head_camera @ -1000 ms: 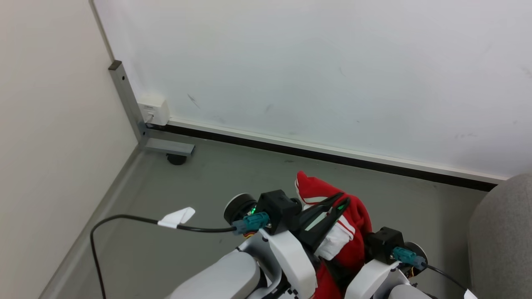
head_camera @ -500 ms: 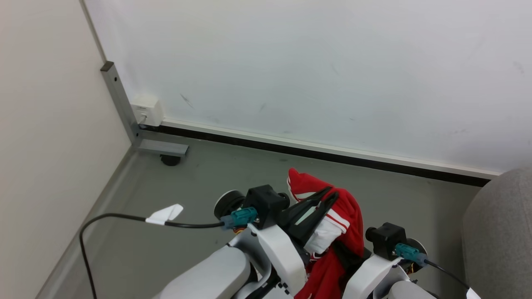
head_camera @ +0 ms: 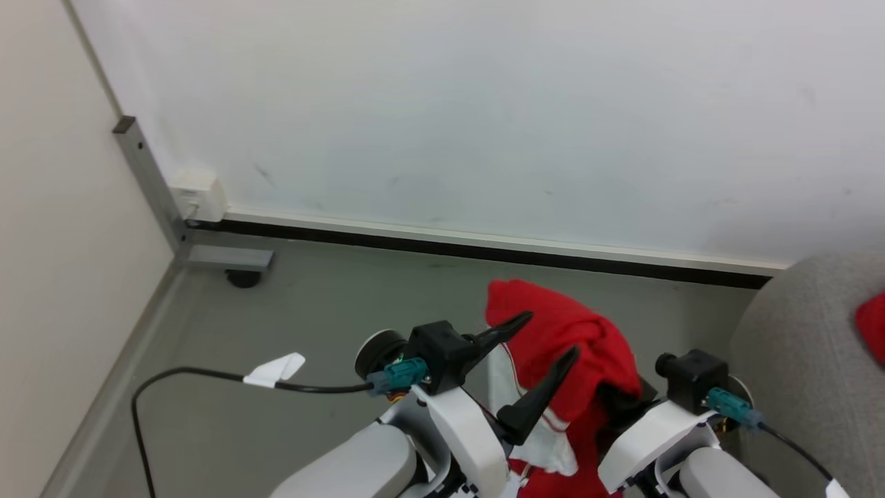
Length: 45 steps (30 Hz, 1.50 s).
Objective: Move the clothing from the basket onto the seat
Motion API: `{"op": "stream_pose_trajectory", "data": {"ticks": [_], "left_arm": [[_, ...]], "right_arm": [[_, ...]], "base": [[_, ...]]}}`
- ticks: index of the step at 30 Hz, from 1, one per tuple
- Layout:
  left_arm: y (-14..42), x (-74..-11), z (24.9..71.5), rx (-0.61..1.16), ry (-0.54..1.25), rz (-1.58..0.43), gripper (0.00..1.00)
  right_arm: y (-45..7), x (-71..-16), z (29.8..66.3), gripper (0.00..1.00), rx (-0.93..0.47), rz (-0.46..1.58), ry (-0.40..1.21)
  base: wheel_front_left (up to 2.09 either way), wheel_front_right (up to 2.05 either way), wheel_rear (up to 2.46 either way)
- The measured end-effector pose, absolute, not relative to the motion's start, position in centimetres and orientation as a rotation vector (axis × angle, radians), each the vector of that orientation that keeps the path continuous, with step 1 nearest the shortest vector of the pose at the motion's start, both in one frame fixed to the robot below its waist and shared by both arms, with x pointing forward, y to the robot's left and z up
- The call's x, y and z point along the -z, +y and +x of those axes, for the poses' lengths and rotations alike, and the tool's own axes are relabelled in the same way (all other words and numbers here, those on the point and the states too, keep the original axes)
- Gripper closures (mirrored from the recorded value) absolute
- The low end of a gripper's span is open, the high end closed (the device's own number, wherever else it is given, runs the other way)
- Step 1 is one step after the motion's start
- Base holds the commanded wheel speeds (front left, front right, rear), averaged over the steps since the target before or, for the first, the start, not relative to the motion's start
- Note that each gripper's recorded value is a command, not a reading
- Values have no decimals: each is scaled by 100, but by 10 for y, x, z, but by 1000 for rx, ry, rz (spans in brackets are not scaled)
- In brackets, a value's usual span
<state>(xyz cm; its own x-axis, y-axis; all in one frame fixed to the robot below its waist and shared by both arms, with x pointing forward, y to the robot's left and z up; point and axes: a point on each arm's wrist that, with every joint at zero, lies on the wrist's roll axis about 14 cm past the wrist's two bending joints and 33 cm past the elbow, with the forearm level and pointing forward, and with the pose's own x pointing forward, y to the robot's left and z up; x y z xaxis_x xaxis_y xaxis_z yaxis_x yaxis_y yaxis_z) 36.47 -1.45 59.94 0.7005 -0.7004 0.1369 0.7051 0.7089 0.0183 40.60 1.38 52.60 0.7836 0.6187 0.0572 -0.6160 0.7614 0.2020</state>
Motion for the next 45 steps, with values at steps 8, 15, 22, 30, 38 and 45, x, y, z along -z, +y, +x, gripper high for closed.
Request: {"op": "stream_pose_trajectory", "data": {"ticks": [8, 15, 22, 30, 38, 45], "left_arm": [[-42, -593, 362, 868, -137, -64, 0], [-72, -582, 359, 966, -121, -86, 0], [-107, -577, 353, 1070, -126, -99, 0], [-145, -566, 344, 1186, -115, -107, 0], [-165, -557, 337, 1251, -98, -108, 0], [-167, -553, 336, 1257, -90, -114, 0]], "right_arm": [[-54, -549, 421, 100, -500, 197, -90], [-127, -565, 416, 100, -323, 169, -169], [-192, -577, 395, 100, -155, 134, -230], [-242, -573, 359, 100, 3, 121, -242], [-266, -565, 335, 100, 101, 124, -236], [-271, -567, 334, 100, 118, 124, -244]], "base": [[0, 0, 0], [0, 0, 0], [0, 0, 0], [0, 0, 0], [0, 0, 0], [0, 0, 0]]}}
